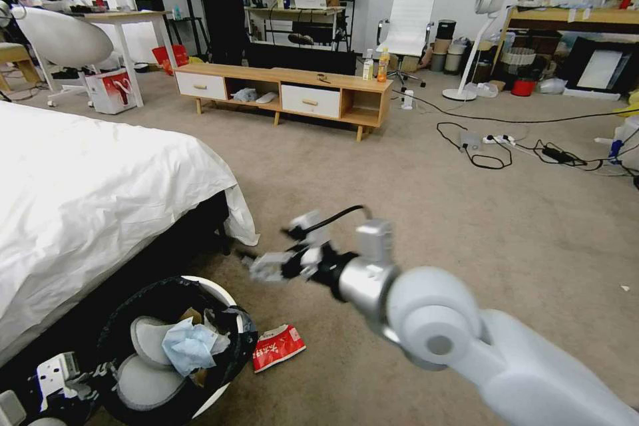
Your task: Pick up the trash bin and place the garbage on the floor into it.
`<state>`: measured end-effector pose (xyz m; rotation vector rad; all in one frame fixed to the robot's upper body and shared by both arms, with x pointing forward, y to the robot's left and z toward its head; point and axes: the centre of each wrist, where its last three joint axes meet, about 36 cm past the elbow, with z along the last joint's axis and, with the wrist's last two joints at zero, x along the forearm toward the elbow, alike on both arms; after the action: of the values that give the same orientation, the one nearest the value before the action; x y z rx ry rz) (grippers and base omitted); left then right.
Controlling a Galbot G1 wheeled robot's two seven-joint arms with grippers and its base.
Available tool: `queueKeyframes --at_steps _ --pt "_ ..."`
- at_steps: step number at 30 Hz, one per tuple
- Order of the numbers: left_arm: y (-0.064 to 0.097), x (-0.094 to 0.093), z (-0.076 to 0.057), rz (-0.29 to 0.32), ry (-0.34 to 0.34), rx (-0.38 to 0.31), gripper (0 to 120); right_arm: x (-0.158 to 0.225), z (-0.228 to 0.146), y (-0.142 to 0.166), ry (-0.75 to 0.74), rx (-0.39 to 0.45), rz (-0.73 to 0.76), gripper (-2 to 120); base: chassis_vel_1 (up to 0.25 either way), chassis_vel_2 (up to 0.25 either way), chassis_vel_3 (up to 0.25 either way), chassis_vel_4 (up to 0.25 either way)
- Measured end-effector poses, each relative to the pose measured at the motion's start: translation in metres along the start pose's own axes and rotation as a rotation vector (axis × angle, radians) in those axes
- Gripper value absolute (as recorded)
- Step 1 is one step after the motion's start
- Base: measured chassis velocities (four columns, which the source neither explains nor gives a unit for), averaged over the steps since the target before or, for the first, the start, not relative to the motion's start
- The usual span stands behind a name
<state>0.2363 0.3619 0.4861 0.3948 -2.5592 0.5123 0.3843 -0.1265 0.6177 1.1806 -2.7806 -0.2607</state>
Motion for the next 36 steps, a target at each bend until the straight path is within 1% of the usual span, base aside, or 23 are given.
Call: queueKeyframes --at_steps 2,3,5,6,8,9,11,12,14,15,17,18,19,20,22,23,25,26,28,29,30,31,36 --pt "0.0 0.001 0.001 0.003 0.001 0.0 1 0.011 -0.003 -0.012 -0.104 0.025 0.054 100 0.0 0.0 0.0 0.0" --pt "0.0 0.001 0.001 0.003 0.001 0.0 1 0.011 -0.003 -0.012 -0.104 0.025 0.054 100 0.0 0.0 0.0 0.0" --pt "-0.001 0.002 0.0 0.005 -0.001 0.0 1 0.029 -0.011 -0.031 -0.229 0.063 0.131 100 0.0 0.0 0.0 0.0" --pt "-0.001 0.002 0.0 0.005 -0.001 0.0 1 0.029 -0.011 -0.031 -0.229 0.063 0.131 100 0.0 0.0 0.0 0.0" --pt "-0.001 0.002 0.0 0.008 -0.003 0.0 1 0.043 -0.017 -0.044 -0.3 0.073 0.192 100 0.0 0.0 0.0 0.0" --pt "-0.001 0.002 0.0 0.008 -0.003 0.0 1 0.043 -0.017 -0.044 -0.3 0.073 0.192 100 0.0 0.0 0.0 0.0" --pt "-0.001 0.003 0.0 0.008 -0.005 0.006 1 0.057 -0.019 -0.055 -0.375 0.093 0.269 100 0.0 0.0 0.0 0.0" --pt "-0.001 0.003 0.0 0.008 -0.005 0.006 1 0.057 -0.019 -0.055 -0.375 0.093 0.269 100 0.0 0.0 0.0 0.0" --pt "0.0 0.008 0.0 0.002 -0.01 0.012 1 0.063 -0.018 -0.061 -0.439 0.113 0.326 100 0.0 0.0 0.0 0.0" --pt "0.0 0.008 0.0 0.002 -0.01 0.012 1 0.063 -0.018 -0.061 -0.439 0.113 0.326 100 0.0 0.0 0.0 0.0" --pt "0.0 0.013 0.0 -0.007 -0.019 0.014 1 0.07 -0.013 -0.066 -0.487 0.141 0.387 100 0.0 0.0 0.0 0.0" --pt "0.0 0.013 0.0 -0.007 -0.019 0.014 1 0.07 -0.013 -0.066 -0.487 0.141 0.387 100 0.0 0.0 0.0 0.0" --pt "0.0 0.016 -0.001 -0.009 -0.023 0.012 1 0.074 -0.009 -0.069 -0.507 0.174 0.421 100 0.0 0.0 0.0 0.0" --pt "0.0 0.016 -0.001 -0.009 -0.023 0.012 1 0.074 -0.009 -0.069 -0.507 0.174 0.421 100 0.0 0.0 0.0 0.0" --pt "-0.002 0.019 -0.001 -0.01 -0.028 0.011 1 0.087 0.002 -0.073 -0.532 0.264 0.502 100 0.0 0.0 0.0 0.0" --pt "-0.002 0.019 -0.001 -0.01 -0.028 0.011 1 0.087 0.002 -0.073 -0.532 0.264 0.502 100 0.0 0.0 0.0 0.0" --pt "-0.003 0.018 -0.001 -0.008 -0.026 0.01 1 0.103 0.014 -0.073 -0.535 0.323 0.57 100 0.0 0.0 0.0 0.0" --pt "-0.003 0.018 -0.001 -0.008 -0.026 0.01 1 0.103 0.014 -0.073 -0.535 0.323 0.57 100 0.0 0.0 0.0 0.0" --pt "-0.005 0.017 0.001 -0.002 -0.021 0.01 1 0.116 0.03 -0.072 -0.518 0.371 0.627 100 0.0 0.0 0.0 0.0" --pt "-0.005 0.017 0.001 -0.002 -0.021 0.01 1 0.116 0.03 -0.072 -0.518 0.371 0.627 100 0.0 0.0 0.0 0.0" --pt "-0.005 0.015 0.003 0.0 -0.016 0.008 1 0.122 0.042 -0.069 -0.501 0.391 0.662 100 0.0 0.0 0.0 0.0" --pt "-0.005 0.015 0.003 0.0 -0.016 0.008 1 0.122 0.042 -0.069 -0.501 0.391 0.662 100 0.0 0.0 0.0 0.0" --pt "-0.009 0.013 0.006 0.012 -0.008 0.008 1 0.129 0.069 -0.055 -0.475 0.423 0.743 100 0.0 0.0 0.0 0.0"
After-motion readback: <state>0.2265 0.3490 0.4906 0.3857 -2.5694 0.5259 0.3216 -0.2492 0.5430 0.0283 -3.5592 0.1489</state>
